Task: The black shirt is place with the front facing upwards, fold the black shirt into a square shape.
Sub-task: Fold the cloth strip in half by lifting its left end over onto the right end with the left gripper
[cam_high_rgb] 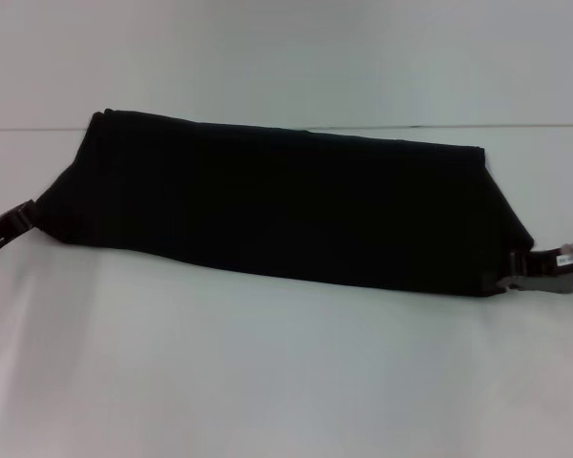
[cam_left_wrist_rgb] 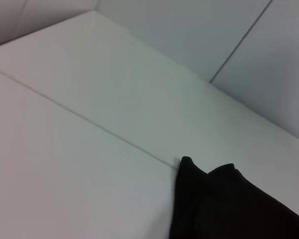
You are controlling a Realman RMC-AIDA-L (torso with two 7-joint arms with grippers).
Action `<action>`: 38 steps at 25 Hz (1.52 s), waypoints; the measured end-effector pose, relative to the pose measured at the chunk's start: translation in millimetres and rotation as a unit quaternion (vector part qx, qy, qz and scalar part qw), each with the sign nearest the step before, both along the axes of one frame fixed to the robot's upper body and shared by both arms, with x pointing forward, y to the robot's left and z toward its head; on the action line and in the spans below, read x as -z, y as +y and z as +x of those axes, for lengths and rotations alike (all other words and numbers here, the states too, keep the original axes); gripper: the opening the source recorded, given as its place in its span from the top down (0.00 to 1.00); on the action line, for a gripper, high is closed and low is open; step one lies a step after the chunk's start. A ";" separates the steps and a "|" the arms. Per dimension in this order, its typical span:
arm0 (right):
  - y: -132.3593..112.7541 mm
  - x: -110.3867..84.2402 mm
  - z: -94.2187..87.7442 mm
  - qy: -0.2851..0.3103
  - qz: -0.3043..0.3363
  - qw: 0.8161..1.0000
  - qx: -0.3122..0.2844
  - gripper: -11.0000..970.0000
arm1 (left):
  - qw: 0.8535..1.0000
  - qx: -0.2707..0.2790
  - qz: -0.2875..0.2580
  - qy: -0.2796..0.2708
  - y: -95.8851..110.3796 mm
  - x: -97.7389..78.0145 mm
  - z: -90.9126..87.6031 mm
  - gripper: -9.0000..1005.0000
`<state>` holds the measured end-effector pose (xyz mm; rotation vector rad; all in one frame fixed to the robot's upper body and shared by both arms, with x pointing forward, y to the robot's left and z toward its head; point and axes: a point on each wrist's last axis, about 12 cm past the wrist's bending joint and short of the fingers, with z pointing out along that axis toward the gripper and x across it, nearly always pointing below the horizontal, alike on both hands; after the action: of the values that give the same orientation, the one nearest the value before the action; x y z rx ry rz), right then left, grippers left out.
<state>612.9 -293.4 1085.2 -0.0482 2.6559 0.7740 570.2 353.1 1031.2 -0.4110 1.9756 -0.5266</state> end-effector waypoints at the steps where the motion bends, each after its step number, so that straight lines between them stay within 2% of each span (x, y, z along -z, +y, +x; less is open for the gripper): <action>1: -3.2 0.3 -2.0 0.002 0.001 1.000 -0.001 0.97 | 1.000 0.004 -0.006 0.002 1.1 -0.4 -2.2 0.99; 6: -20.7 1.6 -12.7 0.005 0.008 1.000 -0.003 0.97 | 0.999 0.034 -0.038 0.014 7.0 -2.7 -17.2 0.99; 9: -32.1 2.4 -18.9 0.004 0.003 1.000 -0.007 0.97 | 0.996 0.053 -0.075 0.021 11.9 -5.1 -32.3 0.99; 13: -39.7 3.9 -23.3 0.004 -0.001 1.000 -0.007 0.97 | 0.990 0.070 -0.119 0.033 20.2 -5.9 -55.2 0.99; 19: -41.9 3.7 -24.9 0.002 -0.006 1.000 -0.018 0.97 | 0.979 0.081 -0.176 0.055 21.8 5.9 -95.3 0.99; 20: -42.8 3.2 -24.8 0.000 -0.008 1.000 -0.020 0.97 | 0.977 0.080 -0.189 0.057 20.8 9.5 -106.4 0.99; 27: -44.5 1.8 -24.7 -0.001 -0.011 1.000 -0.026 0.97 | 0.974 0.078 -0.206 0.056 18.9 15.5 -126.4 0.99; 38: -41.3 -1.8 -26.9 -0.004 -0.005 0.998 -0.057 0.97 | 0.975 0.094 -0.199 0.041 21.3 8.9 -123.1 0.99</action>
<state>586.0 -334.6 1087.0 -0.2062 2.6681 0.7941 447.1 374.4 1022.2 -0.5003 1.9975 -1.0505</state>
